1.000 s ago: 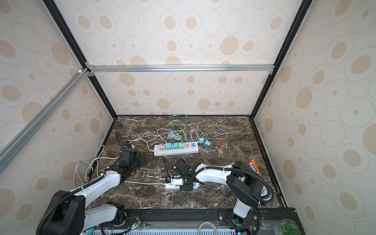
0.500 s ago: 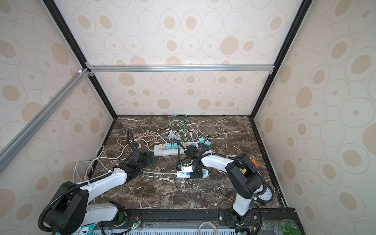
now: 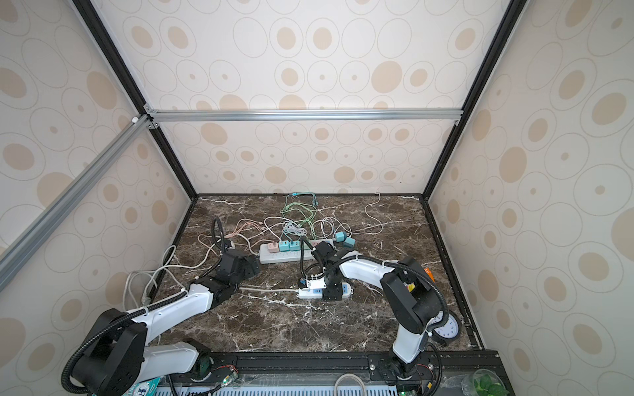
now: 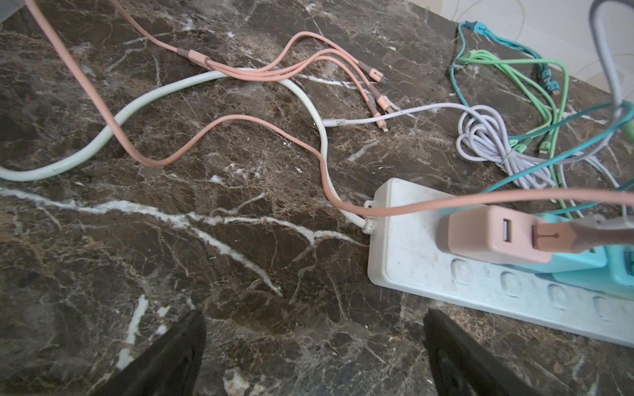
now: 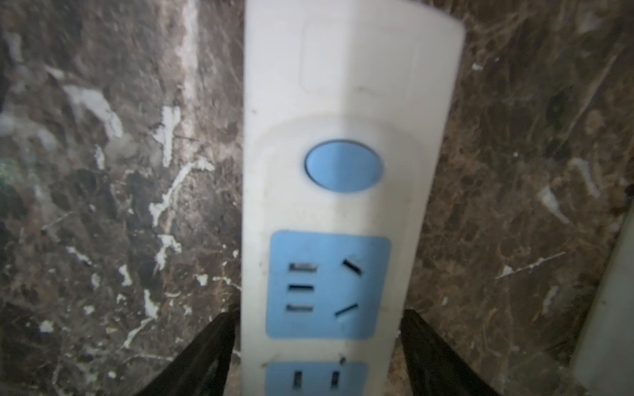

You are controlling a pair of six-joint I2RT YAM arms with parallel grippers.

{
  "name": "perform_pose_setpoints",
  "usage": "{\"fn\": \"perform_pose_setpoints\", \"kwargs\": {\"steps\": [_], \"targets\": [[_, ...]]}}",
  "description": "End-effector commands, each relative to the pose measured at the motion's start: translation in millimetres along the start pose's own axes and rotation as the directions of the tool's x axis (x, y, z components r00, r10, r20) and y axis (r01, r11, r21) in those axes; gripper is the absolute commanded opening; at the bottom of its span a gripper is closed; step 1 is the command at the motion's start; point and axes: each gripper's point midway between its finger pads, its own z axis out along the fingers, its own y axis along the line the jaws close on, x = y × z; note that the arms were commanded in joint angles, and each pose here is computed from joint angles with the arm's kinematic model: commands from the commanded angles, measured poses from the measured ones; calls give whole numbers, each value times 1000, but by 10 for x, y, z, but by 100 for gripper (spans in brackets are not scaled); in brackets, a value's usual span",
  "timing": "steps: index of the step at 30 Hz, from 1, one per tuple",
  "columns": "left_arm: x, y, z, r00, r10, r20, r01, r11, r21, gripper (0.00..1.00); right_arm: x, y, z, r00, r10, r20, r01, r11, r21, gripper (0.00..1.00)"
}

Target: Insert the plug

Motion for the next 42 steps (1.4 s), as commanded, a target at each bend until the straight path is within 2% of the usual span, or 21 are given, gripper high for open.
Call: {"fn": "perform_pose_setpoints", "kwargs": {"steps": [1,2,7,9,11,14,16,17,18,19,21,22,23,26,28,29,30,31,34,40,42], "targets": [[-211,-65,-2,999,-1,50,2,1000,-16,98,-43,91,-203,998,11,54,-11,1000,-2,94],[-214,-65,1,999,-4,50,5,1000,-19,98,-53,93,-247,998,24,65,-24,1000,7,100],[-194,-100,22,999,-39,31,40,999,-12,98,-91,155,-495,989,61,137,-69,996,52,100],[-195,-286,10,998,60,16,-60,998,15,98,-130,121,-637,977,89,192,-107,991,85,100],[-187,-433,-24,983,185,13,-184,982,-46,98,-169,-4,-814,956,125,264,-170,974,152,99],[-146,-661,-37,950,313,0,-311,944,-108,98,-139,-423,-1150,887,227,403,-363,880,305,99],[-130,-837,-51,937,350,16,-346,931,-114,98,-38,-701,-1413,756,373,538,-571,778,263,100],[-126,-913,-65,932,361,30,-356,928,-112,98,64,-863,-1503,687,436,582,-664,702,258,100],[-129,-998,-80,930,365,47,-359,928,-103,98,285,-1089,-1581,598,512,617,-779,552,297,100],[-146,-1075,-93,932,356,65,-350,933,-86,98,509,-1230,-1619,540,560,628,-838,424,343,100],[-154,-1207,-113,941,326,84,-325,945,-27,98,786,-1337,-1610,479,625,617,-876,292,384,100],[-163,-1250,-125,947,308,95,-309,951,1,98,930,-1398,-1638,435,652,621,-890,204,409,99],[-172,-1281,-135,951,291,103,-295,955,23,99,1025,-1426,-1639,386,675,629,-903,138,406,100],[-185,-1312,-170,959,258,118,-266,962,60,98,1115,-1478,-1461,216,754,620,-964,64,257,100],[-193,-1311,-194,960,249,124,-259,963,72,99,1217,-1545,-1319,69,799,597,-985,-41,169,99],[-189,-1298,-197,961,246,126,-257,964,74,99,1230,-1561,-1243,15,816,577,-988,-75,132,100],[-194,-1286,-204,962,240,129,-251,965,76,98,1333,-1600,-1180,-63,827,559,-984,-145,104,96],[-192,-1282,-211,962,237,132,-249,965,82,98,1364,-1636,-1113,-112,838,534,-981,-178,75,92],[-185,-1286,-224,963,233,134,-247,964,101,98,1388,-1750,-932,-189,857,480,-973,-228,24,87],[-150,-1280,-196,963,242,120,-255,962,101,98,1336,-1778,-532,-242,918,315,-965,-260,17,80],[-156,-1250,-182,965,231,120,-242,966,87,98,1282,-1784,-433,-254,920,297,-963,-269,9,79]]}}
